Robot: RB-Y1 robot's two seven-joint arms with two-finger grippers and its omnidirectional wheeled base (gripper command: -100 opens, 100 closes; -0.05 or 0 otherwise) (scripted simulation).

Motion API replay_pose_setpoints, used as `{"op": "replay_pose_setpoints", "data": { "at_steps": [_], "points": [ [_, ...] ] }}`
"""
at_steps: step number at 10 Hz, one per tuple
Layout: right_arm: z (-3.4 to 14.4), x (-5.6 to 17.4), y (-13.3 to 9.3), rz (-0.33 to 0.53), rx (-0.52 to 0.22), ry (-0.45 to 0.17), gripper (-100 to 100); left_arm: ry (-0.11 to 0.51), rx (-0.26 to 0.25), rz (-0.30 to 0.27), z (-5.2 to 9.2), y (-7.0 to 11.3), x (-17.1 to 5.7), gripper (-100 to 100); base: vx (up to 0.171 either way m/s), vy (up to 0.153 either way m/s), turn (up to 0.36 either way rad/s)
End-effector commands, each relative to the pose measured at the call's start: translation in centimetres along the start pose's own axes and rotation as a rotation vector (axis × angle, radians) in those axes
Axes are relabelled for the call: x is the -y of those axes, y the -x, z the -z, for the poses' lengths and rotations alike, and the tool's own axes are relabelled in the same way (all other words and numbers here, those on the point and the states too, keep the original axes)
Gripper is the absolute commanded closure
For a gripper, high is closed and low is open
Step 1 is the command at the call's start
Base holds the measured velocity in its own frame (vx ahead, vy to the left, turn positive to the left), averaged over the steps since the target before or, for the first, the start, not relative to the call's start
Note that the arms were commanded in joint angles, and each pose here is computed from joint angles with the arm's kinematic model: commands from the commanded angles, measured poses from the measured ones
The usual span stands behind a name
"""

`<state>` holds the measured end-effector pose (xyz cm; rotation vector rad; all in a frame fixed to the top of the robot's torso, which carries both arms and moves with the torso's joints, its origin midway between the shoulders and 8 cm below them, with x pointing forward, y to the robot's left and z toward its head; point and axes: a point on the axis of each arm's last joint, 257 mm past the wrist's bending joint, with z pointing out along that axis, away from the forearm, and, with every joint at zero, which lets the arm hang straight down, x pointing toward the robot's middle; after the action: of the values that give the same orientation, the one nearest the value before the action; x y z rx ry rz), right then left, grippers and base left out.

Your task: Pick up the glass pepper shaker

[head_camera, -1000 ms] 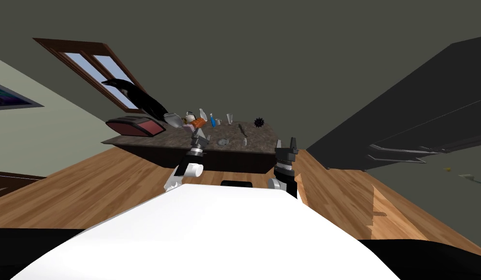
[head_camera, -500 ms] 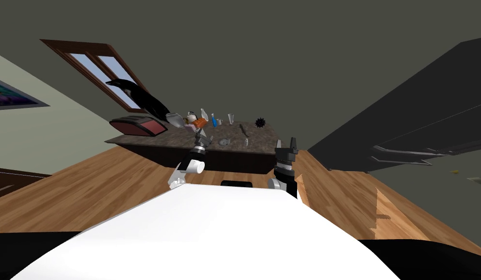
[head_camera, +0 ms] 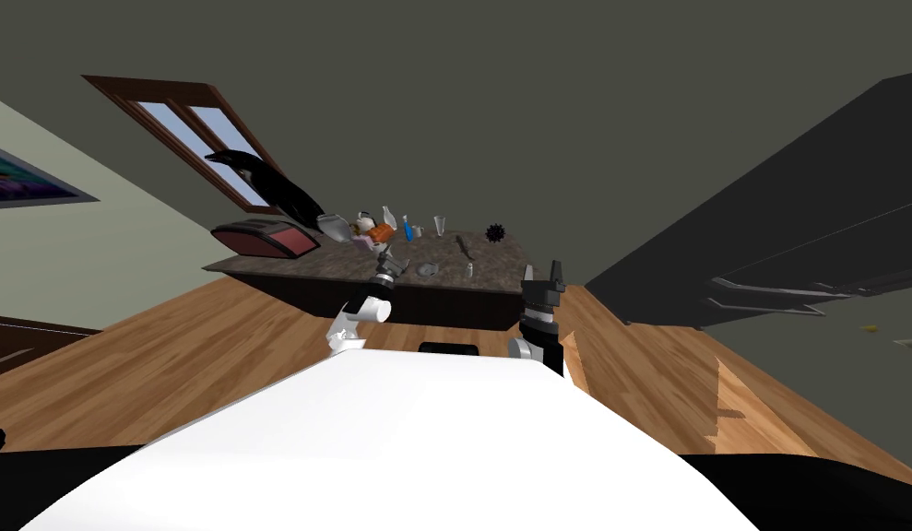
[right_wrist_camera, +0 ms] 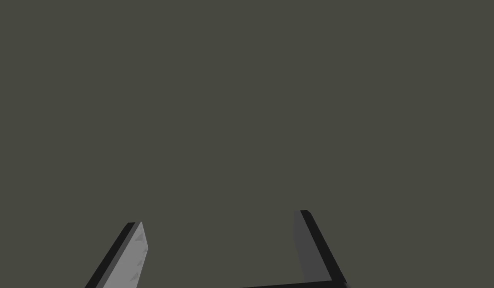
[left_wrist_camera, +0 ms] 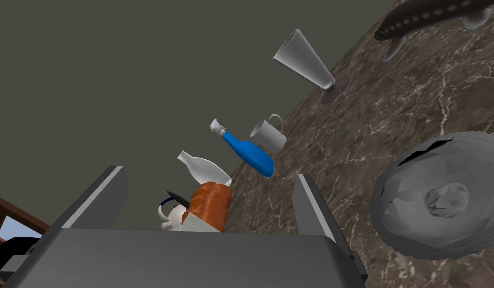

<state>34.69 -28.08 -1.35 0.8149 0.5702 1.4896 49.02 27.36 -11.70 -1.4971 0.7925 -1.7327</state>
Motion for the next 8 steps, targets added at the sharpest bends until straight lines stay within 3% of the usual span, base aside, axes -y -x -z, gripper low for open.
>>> {"op": "replay_pose_setpoints", "data": {
  "at_steps": [1,3,4,5,6,8],
  "points": [
    [0.0,0.0,0.0,0.0,0.0,0.0,0,0.037,0.009,0.063,-1.0,0.0,-0.9,-100,0.008,0.017,0.002],
    [0.0,0.0,0.0,0.0,0.0,0.0,0,0.068,0.029,0.063,-0.9,0.5,-1.7,-100,0.003,0.018,-0.003],
    [0.0,0.0,0.0,0.0,0.0,0.0,0,0.101,0.036,0.123,-1.8,0.3,-2.5,-100,0.005,0.023,-0.013],
    [0.0,0.0,0.0,0.0,0.0,0.0,0,0.126,0.052,0.122,-1.7,0.7,-3.2,-100,0.006,0.023,-0.014],
    [0.0,0.0,0.0,0.0,0.0,0.0,0,0.149,0.052,0.18,-2.5,0.3,-3.7,-100,0.008,0.027,-0.029],
    [0.0,0.0,0.0,0.0,0.0,0.0,0,0.185,0.076,0.179,-2.3,0.8,-4.7,-100,0.005,0.017,-0.013]
  ]
}}
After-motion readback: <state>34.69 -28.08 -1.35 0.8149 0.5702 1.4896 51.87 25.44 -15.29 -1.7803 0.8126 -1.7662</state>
